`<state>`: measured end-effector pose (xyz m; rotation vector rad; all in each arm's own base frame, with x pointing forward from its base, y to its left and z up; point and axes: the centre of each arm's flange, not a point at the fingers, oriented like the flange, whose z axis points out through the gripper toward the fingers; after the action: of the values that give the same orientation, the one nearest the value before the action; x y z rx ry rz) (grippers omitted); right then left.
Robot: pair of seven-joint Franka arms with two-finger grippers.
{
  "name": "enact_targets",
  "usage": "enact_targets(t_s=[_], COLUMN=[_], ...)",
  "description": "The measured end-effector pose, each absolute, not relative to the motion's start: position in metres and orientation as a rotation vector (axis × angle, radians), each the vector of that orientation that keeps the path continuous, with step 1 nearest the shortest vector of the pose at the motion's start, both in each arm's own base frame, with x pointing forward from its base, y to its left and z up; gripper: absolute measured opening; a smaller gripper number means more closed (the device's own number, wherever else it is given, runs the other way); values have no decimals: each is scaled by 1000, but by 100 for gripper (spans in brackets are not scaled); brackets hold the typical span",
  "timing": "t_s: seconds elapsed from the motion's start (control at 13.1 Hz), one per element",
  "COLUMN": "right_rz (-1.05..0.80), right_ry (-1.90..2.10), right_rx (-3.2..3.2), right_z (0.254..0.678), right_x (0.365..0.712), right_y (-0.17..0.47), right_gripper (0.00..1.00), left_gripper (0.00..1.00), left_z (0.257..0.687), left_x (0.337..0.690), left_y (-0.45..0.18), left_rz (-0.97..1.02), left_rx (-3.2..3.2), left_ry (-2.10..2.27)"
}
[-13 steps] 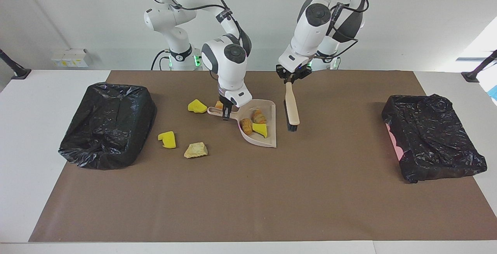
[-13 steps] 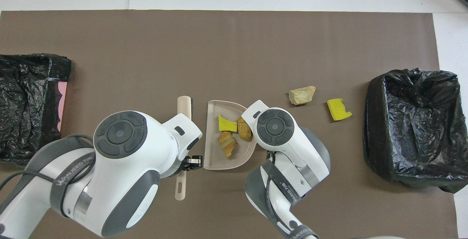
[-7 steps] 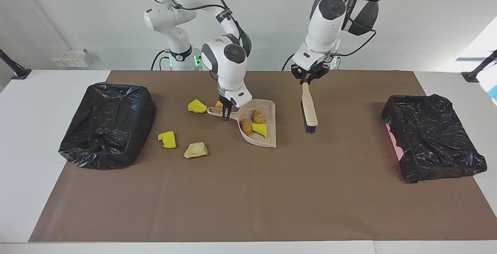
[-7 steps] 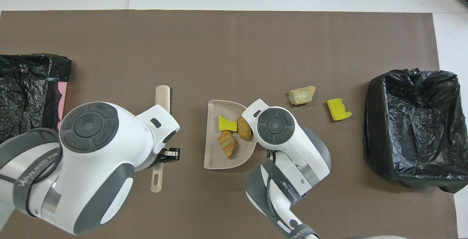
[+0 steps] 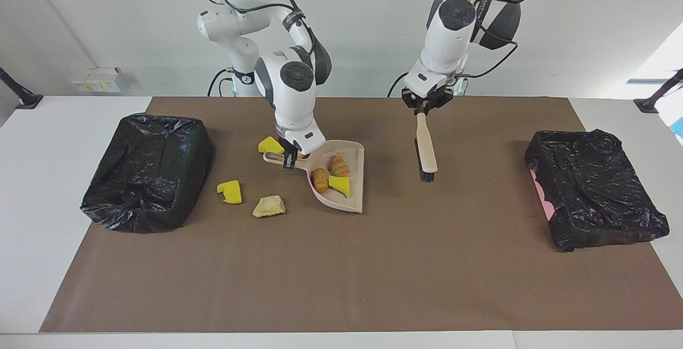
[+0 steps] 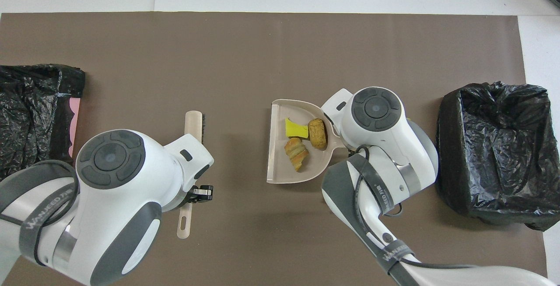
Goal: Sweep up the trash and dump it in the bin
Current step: 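Carry the dustpan with the right gripper over the bin nearest it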
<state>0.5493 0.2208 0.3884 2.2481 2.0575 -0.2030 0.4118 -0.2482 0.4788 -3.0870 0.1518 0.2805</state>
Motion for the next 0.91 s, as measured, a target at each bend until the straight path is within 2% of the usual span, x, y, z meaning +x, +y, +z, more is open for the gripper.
enact_targets(t_s=[0.23, 0.53, 0.91], right_rz=[-208, -228, -204], right_ry=[2077, 2113, 2078], right_rx=[2242, 2237, 2275], right_z=[404, 425, 448], right_x=[566, 588, 603], right_y=[184, 110, 14], right_gripper=[31, 31, 31], left_gripper=[26, 26, 26], left_z=[475, 468, 396], left_x=[387, 352, 306], left_y=[-255, -301, -370], left_rz=[305, 297, 221], left_rx=[-3091, -3127, -3145], left_ry=[183, 114, 64])
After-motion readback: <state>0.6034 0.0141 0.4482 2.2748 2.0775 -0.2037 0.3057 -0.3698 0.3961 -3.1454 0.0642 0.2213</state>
